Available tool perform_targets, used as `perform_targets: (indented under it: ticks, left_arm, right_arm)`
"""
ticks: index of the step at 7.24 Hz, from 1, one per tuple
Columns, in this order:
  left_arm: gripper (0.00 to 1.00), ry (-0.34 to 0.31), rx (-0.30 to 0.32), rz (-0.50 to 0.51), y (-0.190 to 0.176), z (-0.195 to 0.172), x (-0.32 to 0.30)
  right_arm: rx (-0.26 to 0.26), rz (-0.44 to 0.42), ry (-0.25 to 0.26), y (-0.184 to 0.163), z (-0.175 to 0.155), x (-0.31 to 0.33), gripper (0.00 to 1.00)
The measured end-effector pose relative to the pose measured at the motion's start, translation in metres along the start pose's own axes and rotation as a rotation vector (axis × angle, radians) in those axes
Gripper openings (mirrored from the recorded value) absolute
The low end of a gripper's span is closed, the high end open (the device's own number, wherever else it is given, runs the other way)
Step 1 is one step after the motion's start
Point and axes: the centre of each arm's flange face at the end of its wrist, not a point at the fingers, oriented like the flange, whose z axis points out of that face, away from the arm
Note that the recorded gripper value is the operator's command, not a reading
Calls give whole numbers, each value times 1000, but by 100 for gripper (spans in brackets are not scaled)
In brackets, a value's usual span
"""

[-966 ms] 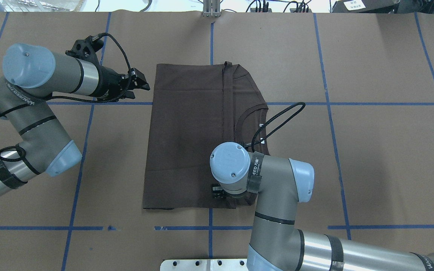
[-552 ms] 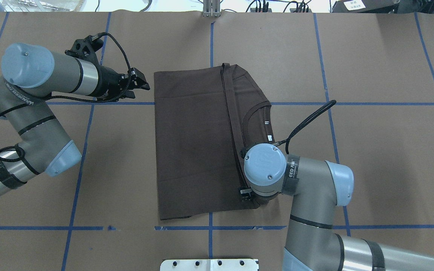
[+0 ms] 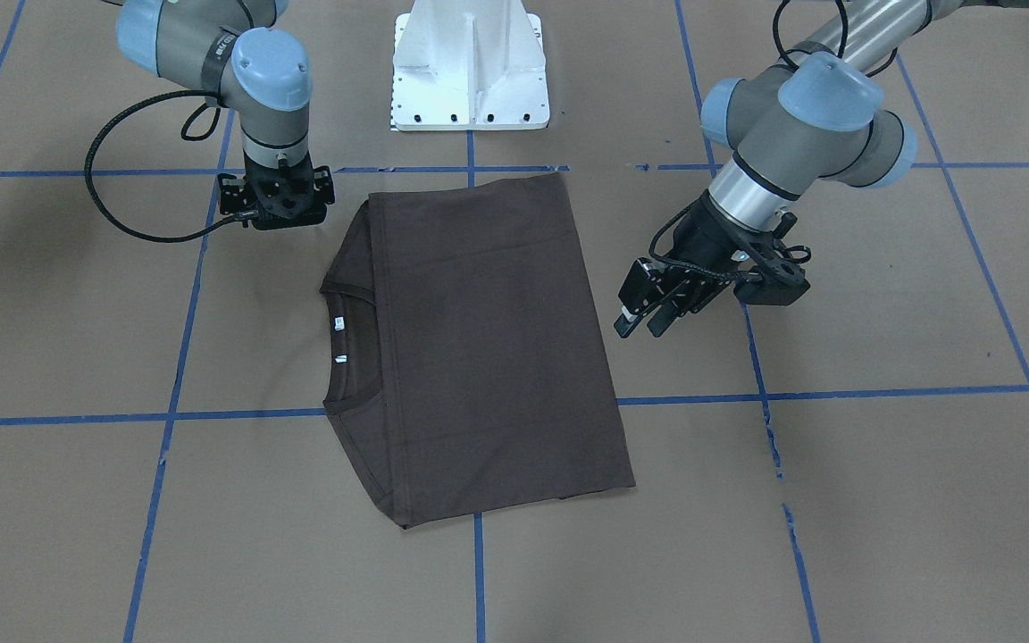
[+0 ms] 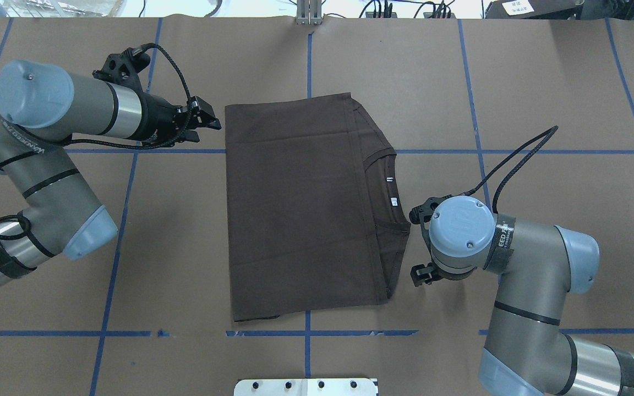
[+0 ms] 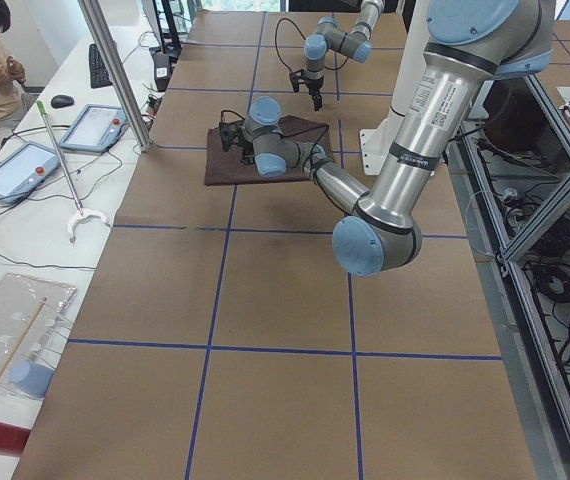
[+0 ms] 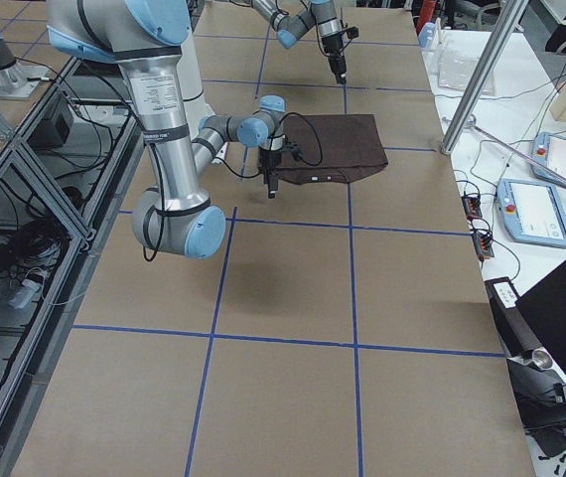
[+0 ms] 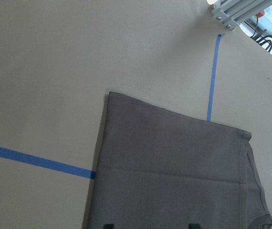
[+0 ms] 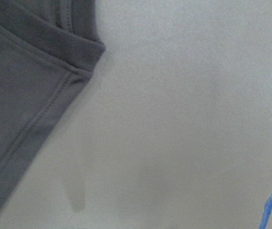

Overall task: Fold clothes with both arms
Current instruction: 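Move the right gripper to the folded corner nearest the robot, then lower the left gripper to the other near corner while the right gripper holds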

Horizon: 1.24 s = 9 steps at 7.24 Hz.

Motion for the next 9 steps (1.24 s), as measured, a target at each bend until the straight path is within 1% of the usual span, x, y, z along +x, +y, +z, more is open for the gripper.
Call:
perform_targets:
  ticks: [1, 2, 3, 4, 5, 6, 7, 8, 9]
  left_arm:
    - [61, 4, 0, 1, 1, -2, 2]
    - [61, 5, 1, 1, 1, -3, 3]
    - [61, 5, 1, 1, 1, -3, 3]
    - [61, 7, 2, 1, 1, -3, 4]
    - [61, 7, 2, 2, 1, -3, 5]
    - [61, 9, 3, 4, 2, -3, 6]
    - [61, 11, 3, 5, 2, -3, 8]
    - [61, 14, 3, 7, 2, -4, 10]
    - [61, 16, 4, 7, 3, -5, 11]
  right_arm:
    - [14, 56, -26, -3, -11, -17, 100]
    - [30, 196, -67, 2, -18, -40, 100]
    - [70, 388, -145, 16, -21, -69, 100]
    - [114, 547, -227, 32, -20, -93, 100]
    - [135, 678, -284, 43, -18, -105, 87]
    - [135, 811, -323, 50, -13, -106, 83]
    - [137, 898, -344, 54, -7, -101, 82]
    - [142, 937, -352, 55, -2, -99, 68]
    - [145, 952, -354, 55, 1, -98, 42]
